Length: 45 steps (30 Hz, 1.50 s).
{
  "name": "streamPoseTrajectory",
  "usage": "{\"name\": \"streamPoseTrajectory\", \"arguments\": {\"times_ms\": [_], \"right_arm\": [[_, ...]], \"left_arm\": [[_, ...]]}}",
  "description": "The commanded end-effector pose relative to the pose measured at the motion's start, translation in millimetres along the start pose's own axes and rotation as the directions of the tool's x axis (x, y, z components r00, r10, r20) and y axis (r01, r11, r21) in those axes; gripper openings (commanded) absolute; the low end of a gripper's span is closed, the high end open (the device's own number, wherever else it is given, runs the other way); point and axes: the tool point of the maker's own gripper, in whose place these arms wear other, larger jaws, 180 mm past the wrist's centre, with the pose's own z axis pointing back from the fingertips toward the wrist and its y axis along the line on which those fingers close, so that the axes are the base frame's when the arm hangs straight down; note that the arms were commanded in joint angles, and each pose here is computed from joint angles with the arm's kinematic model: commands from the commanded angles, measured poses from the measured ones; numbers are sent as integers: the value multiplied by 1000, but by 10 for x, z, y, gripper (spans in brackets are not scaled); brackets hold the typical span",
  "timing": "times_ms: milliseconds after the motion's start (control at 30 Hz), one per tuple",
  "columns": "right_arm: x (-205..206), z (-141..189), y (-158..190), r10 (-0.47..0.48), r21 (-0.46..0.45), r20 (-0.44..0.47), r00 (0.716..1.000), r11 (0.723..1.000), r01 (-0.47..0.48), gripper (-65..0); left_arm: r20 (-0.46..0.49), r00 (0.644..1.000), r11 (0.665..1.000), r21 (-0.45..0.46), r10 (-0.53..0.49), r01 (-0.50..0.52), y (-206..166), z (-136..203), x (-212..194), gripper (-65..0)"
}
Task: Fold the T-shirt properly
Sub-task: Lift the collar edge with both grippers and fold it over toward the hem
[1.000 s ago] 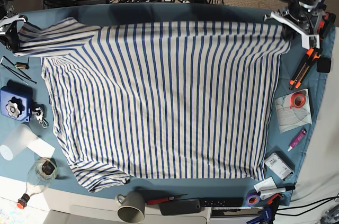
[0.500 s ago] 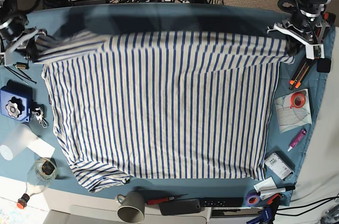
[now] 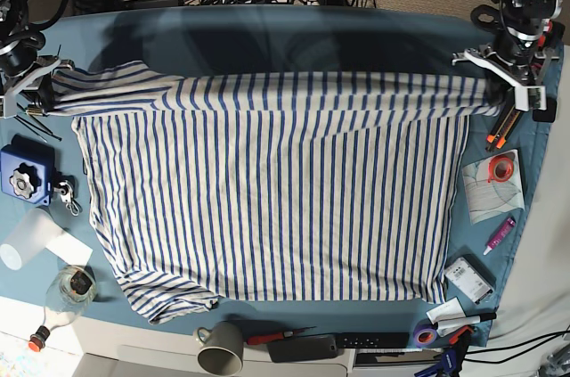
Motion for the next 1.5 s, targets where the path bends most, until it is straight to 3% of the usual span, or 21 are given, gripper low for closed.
{"name": "streamPoseTrajectory", "arguments": {"times_ms": [0, 300, 533, 733, 967, 1133, 1467], "right_arm": [[168, 38, -59, 19, -20, 55, 998, 1000, -18, -650], [282, -13, -188, 23, -59, 84, 996, 998, -18, -650], [335, -146, -512, -28, -77, 77, 997, 996, 34, -650], [373, -268, -601, -79, -36, 67, 995, 996, 82, -650], [397, -504, -279, 6, 35, 21, 1000, 999, -7, -650], [614, -638, -166, 71, 31, 54, 996, 997, -73, -650], [835, -802, 32, 148, 38, 98, 984, 988, -152, -650]], "left_arm": [[41, 999, 1000, -8, -24, 25, -31, 6, 112, -650], [60, 997, 996, -60, -56, 59, -286, -98, 198, -650], [115, 991, 997, -46, -64, 69, -267, -126, 325, -650], [135, 986, 995, -19, -95, 99, -219, -147, 409, -650], [103, 987, 993, 3, -122, 122, -10, -365, 393, -650], [83, 993, 997, 4, -79, 79, 70, -573, 365, -650], [190, 980, 998, -4, -68, 70, 10, -678, 821, -650]]}}
